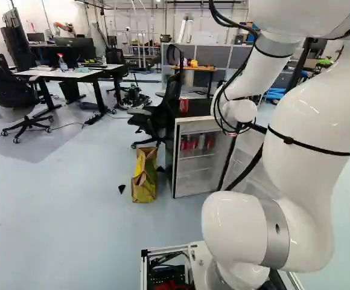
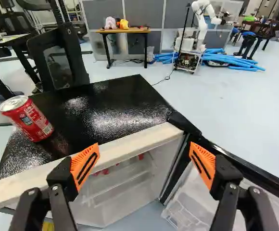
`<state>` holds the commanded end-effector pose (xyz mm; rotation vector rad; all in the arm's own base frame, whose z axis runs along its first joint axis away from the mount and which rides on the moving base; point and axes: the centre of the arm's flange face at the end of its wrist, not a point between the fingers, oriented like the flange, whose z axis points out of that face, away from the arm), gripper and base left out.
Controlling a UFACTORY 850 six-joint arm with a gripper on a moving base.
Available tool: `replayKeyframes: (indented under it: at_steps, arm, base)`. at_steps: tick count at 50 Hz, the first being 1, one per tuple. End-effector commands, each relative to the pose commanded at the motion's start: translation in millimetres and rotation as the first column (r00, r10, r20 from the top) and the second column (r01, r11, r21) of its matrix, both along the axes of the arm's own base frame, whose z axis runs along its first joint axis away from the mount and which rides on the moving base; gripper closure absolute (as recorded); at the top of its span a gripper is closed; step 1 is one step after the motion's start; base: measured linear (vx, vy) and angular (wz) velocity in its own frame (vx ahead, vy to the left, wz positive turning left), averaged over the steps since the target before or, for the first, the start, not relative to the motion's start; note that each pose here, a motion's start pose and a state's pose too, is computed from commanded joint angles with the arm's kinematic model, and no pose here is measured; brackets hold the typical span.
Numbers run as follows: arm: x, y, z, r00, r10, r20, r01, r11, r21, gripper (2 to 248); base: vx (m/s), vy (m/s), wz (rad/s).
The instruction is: Grab a drink from the fridge
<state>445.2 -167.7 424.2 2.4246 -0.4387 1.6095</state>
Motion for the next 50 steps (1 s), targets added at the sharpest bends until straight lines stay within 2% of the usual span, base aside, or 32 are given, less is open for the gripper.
replayKeyframes:
  at_steps: [28, 50]
  arm:
    - [-14.5, -39.4, 22.0, 0.996, -0.088, -0.031, 0.088, 0.996, 0.012, 3]
    - [-27.2, -70.1, 37.0, 0.983, -0.161, -0.085, 0.165, 0.986, 0.038, 3]
  base:
    - [0.000, 0.000, 0.000]
    - [0.000, 0.000, 0.000]
